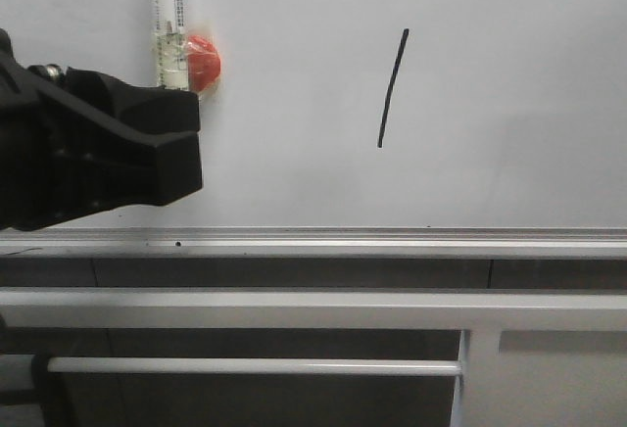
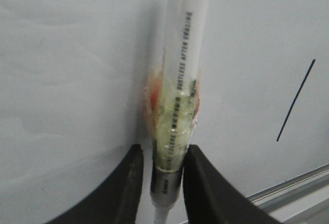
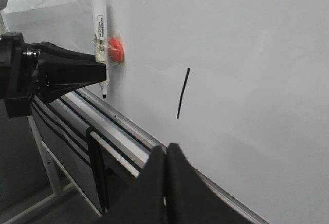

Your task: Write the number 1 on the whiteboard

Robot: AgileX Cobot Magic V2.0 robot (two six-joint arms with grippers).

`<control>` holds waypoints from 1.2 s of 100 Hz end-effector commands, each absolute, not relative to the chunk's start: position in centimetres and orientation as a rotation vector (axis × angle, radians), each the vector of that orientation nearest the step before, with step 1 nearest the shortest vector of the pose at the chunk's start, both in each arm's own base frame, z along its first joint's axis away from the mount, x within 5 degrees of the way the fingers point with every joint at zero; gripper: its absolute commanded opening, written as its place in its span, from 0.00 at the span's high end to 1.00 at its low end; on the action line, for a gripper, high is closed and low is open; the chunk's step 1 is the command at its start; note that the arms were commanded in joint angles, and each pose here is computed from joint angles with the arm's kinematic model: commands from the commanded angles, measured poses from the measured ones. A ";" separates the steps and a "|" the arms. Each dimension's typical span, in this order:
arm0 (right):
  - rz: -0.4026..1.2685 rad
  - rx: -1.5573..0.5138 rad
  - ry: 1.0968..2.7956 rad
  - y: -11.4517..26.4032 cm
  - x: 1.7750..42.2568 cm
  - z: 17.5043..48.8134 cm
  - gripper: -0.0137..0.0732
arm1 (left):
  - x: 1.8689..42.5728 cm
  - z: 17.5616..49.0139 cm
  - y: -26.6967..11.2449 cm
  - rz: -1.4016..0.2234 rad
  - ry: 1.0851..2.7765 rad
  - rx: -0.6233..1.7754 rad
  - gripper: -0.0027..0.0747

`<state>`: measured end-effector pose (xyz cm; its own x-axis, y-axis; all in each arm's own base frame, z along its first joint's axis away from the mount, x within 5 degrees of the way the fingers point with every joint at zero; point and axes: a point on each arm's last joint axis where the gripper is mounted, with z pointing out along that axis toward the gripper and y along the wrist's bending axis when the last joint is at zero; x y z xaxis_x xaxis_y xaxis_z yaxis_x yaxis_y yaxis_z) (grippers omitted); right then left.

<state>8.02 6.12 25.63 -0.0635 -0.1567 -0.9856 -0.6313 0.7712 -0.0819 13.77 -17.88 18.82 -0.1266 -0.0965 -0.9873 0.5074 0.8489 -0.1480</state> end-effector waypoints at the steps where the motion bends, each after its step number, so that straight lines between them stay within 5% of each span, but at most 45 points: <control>1: 0.442 -0.627 1.590 6.1 8.1 26.6 0.92 | 14.1 21.8 -17.4 -0.547 1.365 0.193 0.67; 38: 0.442 -0.626 1.588 6.1 8.1 26.6 0.92 | 14.0 21.9 -17.7 -0.565 1.352 0.226 0.46; 75: 0.442 -0.626 1.588 6.1 8.1 26.6 0.92 | 12.3 22.2 -16.1 -0.616 1.329 0.266 0.45; 89: 0.442 -0.626 1.588 6.1 8.1 26.6 0.92 | 11.1 22.7 -14.7 -0.661 1.300 0.264 0.59; 105: 0.435 -0.619 1.588 6.1 8.1 26.7 0.92 | 9.6 22.6 -13.3 -0.617 1.222 0.415 1.00; 120: 0.428 -0.609 1.576 6.0 8.1 27.0 0.92 | 8.9 22.5 -12.1 -0.628 1.193 0.437 0.99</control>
